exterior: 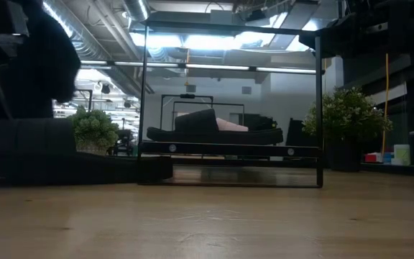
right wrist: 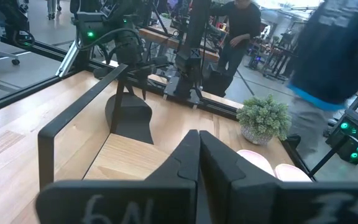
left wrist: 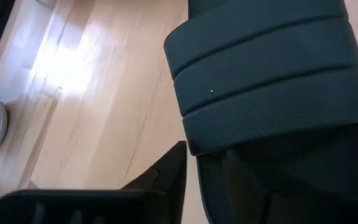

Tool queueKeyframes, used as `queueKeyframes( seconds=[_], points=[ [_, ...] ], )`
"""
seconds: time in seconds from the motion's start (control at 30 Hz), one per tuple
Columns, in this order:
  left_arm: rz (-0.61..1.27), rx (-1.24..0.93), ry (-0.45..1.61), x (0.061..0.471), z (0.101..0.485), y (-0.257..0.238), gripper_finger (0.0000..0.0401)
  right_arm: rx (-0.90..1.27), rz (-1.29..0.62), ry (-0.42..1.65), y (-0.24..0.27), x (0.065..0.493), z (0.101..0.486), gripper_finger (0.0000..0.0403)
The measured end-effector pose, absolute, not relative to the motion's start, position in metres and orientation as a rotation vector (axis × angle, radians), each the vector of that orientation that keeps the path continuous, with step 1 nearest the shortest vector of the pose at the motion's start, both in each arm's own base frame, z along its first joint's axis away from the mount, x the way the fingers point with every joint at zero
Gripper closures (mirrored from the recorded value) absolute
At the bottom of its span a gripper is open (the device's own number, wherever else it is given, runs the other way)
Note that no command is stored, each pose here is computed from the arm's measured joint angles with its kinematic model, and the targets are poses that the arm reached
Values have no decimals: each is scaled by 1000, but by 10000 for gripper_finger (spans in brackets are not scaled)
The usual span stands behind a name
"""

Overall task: Pick and place slides into the shelf
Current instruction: Put the black slides on the shelf

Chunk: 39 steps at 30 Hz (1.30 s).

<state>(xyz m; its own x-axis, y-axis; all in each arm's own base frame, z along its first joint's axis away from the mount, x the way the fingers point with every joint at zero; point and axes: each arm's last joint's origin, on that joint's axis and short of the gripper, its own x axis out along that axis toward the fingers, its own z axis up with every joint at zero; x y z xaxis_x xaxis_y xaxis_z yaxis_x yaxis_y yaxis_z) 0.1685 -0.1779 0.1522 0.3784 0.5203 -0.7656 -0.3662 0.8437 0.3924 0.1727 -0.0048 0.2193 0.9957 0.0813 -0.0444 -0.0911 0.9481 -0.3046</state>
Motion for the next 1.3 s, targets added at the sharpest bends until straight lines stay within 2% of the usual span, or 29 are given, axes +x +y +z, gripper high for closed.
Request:
queueKeyframes(
  seconds=[0.23,0.53,1.07,1.3],
  points=[
    [567,159,1034,169,152,-179,391,-312,88,31,-5,173,219,389],
    [570,155,1043,168,152,-178,399,-311,88,31,-5,173,219,389],
    [635,179,1179,158,154,-172,400,-313,88,31,-5,173,219,389],
    [631,169,1160,152,154,-176,400,-314,88,31,-5,173,219,389]
  ],
)
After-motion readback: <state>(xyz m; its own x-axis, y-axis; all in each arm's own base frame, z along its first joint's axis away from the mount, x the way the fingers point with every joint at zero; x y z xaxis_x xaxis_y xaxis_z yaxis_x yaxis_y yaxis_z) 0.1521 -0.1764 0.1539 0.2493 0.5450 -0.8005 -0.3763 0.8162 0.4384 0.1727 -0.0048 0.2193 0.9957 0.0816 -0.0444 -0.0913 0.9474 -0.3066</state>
